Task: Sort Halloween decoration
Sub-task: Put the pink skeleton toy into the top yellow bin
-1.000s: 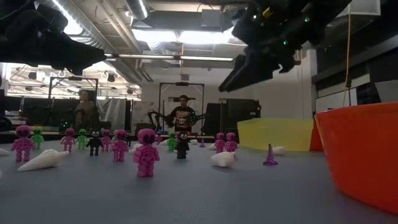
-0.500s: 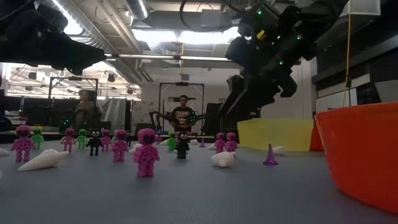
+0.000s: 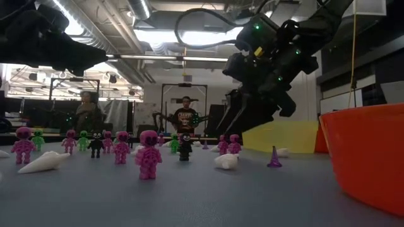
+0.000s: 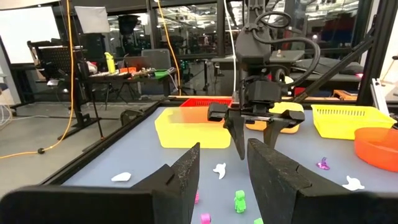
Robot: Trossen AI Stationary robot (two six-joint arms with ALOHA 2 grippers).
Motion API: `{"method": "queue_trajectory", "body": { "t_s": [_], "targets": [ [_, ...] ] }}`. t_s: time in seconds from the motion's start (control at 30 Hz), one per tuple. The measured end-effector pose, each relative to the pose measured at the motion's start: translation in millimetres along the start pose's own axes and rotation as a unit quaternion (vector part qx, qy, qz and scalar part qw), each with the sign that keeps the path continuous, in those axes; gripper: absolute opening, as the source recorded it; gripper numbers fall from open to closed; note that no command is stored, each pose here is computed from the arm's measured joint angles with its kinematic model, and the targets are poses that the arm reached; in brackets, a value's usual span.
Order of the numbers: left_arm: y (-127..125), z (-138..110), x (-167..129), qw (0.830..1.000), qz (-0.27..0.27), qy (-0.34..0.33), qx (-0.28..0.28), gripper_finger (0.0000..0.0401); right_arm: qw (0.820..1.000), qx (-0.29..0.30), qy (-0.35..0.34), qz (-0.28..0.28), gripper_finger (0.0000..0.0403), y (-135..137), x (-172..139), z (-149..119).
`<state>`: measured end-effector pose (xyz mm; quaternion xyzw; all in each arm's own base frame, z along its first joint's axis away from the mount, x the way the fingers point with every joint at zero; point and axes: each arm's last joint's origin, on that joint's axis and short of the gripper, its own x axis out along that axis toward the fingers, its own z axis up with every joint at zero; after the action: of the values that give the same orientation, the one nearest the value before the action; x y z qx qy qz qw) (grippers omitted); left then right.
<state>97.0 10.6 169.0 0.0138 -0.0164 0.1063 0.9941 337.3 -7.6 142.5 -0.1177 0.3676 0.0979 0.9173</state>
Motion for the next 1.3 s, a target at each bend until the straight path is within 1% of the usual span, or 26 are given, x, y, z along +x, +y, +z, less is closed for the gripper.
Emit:
{"method": "queue_trajectory", "body": {
  "t_s": [0.17,0.37,0.43,0.5,0.87,1.3],
  "targets": [
    [0,0,0,1.0,0.0,0.0,0.0,0.0119,1.0,-0.007,0.002,0.0,0.0225,0,0,0],
    [0,0,0,1.0,0.0,0.0,0.0,0.0119,1.0,-0.006,0.009,0.003,0.0225,1,8,-5],
    [0,0,0,1.0,0.0,0.0,0.0,0.0119,1.0,-0.005,0.022,0.007,0.0225,2,9,-8],
    [0,0,0,1.0,0.0,0.0,0.0,0.0119,1.0,-0.005,0.02,0.0,0.0225,1,12,-9],
    [0,0,0,1.0,0.004,0.0,0.0,0.0119,0.999,-0.007,0.037,0.003,0.0225,2,16,-15],
    [0,0,0,1.0,0.008,0.0,0.0,0.0119,0.999,-0.008,0.031,0.001,0.0225,2,16,-13]
  ]
}}
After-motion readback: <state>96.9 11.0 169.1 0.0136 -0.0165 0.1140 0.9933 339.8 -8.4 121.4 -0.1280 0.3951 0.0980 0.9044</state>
